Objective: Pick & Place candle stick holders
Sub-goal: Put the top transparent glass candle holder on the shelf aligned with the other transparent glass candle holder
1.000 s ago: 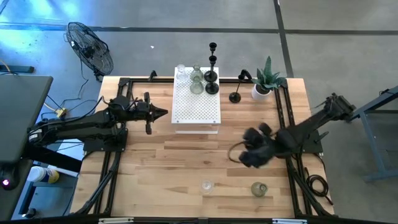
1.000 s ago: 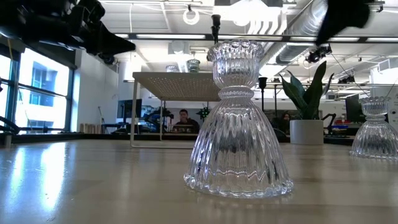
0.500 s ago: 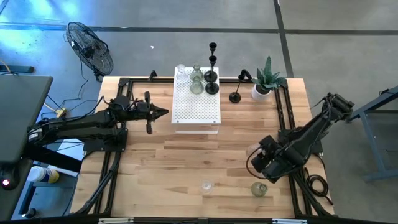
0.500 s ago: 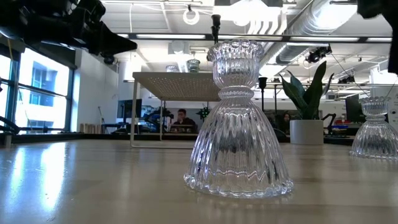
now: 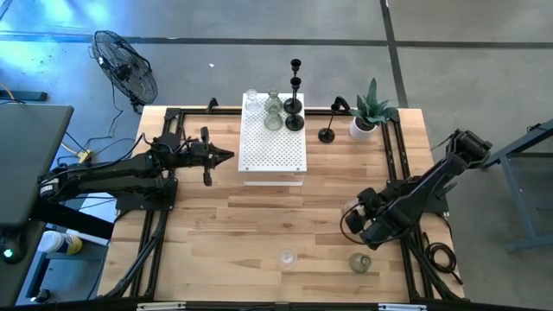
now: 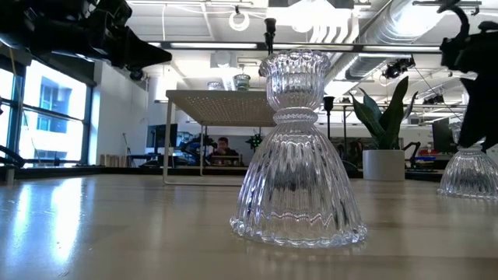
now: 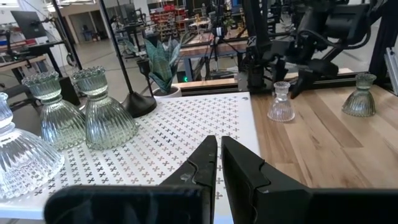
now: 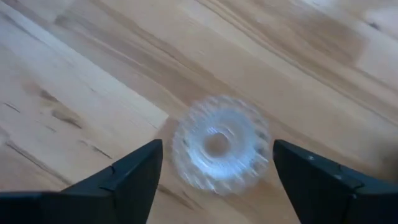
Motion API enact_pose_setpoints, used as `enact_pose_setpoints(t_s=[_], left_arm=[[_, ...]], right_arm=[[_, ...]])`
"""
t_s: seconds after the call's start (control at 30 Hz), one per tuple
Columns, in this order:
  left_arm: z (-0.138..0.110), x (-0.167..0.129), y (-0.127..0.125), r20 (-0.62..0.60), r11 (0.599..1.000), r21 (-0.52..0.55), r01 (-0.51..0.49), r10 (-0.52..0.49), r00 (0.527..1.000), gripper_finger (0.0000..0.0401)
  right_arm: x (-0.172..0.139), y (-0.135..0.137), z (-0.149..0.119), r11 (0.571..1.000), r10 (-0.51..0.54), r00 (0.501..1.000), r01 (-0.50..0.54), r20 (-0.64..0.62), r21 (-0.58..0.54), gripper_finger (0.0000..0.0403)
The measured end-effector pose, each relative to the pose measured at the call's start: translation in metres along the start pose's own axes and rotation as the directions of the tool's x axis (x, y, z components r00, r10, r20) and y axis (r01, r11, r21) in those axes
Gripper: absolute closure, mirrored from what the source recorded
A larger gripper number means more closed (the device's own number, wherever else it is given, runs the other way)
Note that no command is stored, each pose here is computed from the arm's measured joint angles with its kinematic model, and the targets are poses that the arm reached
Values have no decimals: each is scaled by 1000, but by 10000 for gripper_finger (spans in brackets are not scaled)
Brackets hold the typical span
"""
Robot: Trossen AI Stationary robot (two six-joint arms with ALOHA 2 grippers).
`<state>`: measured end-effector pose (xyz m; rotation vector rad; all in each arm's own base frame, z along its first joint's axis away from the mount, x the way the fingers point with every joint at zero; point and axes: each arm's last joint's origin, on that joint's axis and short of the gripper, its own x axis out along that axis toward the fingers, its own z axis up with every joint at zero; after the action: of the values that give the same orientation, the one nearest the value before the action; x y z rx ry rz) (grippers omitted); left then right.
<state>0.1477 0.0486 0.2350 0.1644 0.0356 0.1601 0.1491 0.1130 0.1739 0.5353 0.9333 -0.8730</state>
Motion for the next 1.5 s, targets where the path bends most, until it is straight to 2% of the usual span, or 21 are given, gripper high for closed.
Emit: enact_pose_setpoints(t_s=[0.17,0.4,0.53,0.63,0.77,0.87,0.97,1.07,1.17,1.33,1.5], left_arm=[[0,0,0,-1,1000,0,-3,3,1000,380],[0,0,0,-1,1000,0,-3,3,1000,380],[0,0,0,-1,1000,0,-3,3,1000,380],[0,0,0,0,1000,0,-3,3,1000,380],[1,0,0,13,1000,2,-5,5,1000,380],[1,0,0,13,1000,2,-4,4,1000,380],[1,0,0,7,1000,1,-3,3,1000,380],[0,0,0,0,1000,0,-2,2,1000,380],[0,0,0,-3,1000,-1,-14,14,1000,380],[0,0,1,-6,1000,-17,-24,24,1000,380],[0,0,1,-6,1000,-18,-25,25,1000,380]], right_arm=[[13,-2,1,1000,5,1000,-5,17,-7,140],[5,8,8,996,48,997,-43,54,-79,253],[-9,19,15,987,98,993,-90,58,-134,252],[-25,34,30,974,158,986,-146,59,-171,252],[-51,65,70,921,329,937,-292,115,-258,252],[-66,90,106,852,460,872,-380,167,-361,252],[-67,114,138,777,538,830,-418,150,-471,252],[-57,138,167,728,539,835,-397,109,-559,252],[-46,155,201,699,520,849,-360,93,-618,251],[-26,165,260,689,470,878,-298,94,-660,241],[-11,155,311,692,449,885,-257,123,-675,251]])
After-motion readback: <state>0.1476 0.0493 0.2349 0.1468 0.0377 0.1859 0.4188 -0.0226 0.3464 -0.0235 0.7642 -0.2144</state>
